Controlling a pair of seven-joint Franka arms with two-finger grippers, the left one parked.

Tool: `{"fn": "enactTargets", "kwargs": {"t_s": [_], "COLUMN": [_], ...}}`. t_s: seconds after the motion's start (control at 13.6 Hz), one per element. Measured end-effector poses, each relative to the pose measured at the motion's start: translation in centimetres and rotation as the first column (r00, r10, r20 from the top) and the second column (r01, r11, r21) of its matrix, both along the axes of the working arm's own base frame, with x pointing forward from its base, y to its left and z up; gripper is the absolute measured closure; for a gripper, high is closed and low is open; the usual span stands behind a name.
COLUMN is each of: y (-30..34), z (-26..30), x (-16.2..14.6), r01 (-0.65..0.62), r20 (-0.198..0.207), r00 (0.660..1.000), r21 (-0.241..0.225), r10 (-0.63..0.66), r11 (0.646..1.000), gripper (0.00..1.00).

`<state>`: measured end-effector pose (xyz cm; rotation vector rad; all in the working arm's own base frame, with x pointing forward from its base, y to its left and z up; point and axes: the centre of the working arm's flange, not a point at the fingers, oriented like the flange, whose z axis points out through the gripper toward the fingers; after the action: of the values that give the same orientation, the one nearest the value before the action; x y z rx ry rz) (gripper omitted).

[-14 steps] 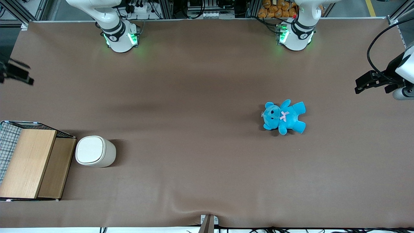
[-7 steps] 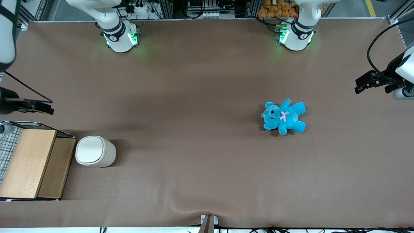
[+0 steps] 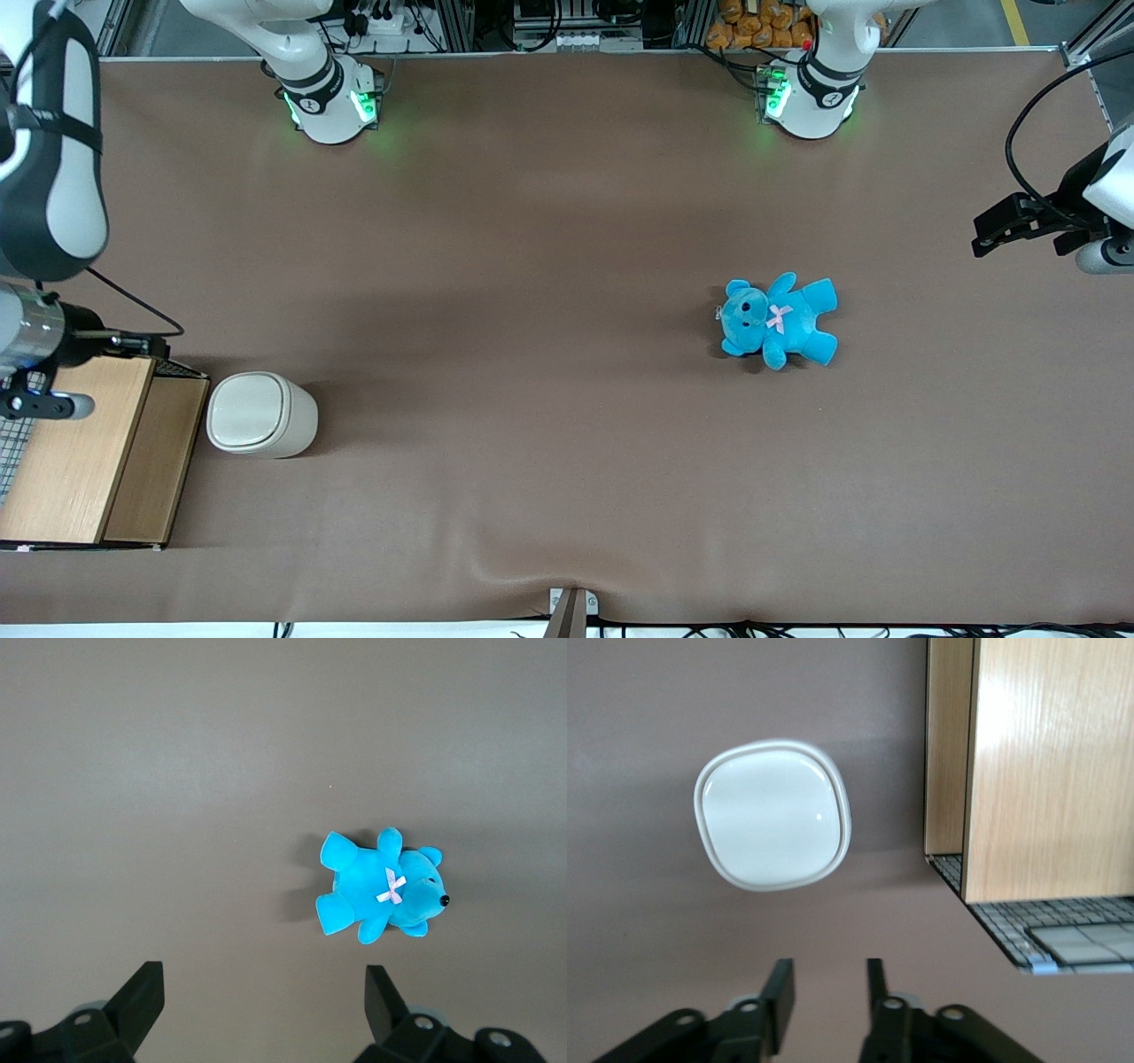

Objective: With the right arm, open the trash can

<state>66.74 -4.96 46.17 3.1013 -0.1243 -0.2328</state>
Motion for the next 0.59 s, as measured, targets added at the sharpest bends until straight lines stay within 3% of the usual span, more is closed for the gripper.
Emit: {"fn": "enactTargets", "kwargs": {"t_s": [0.22, 0.59], "y": [0.0, 0.4], "z": [-3.7, -10.3], "x": [1.3, 2.8], "r01": [-0.001, 0.015], "r20": [-0.007, -0.036], "r00": [1.000, 0.999], "r21": [-0.006, 0.032], "r10": [0.001, -0.014], "r11": [1.000, 0.999], "gripper": [0.99, 0.99]}}
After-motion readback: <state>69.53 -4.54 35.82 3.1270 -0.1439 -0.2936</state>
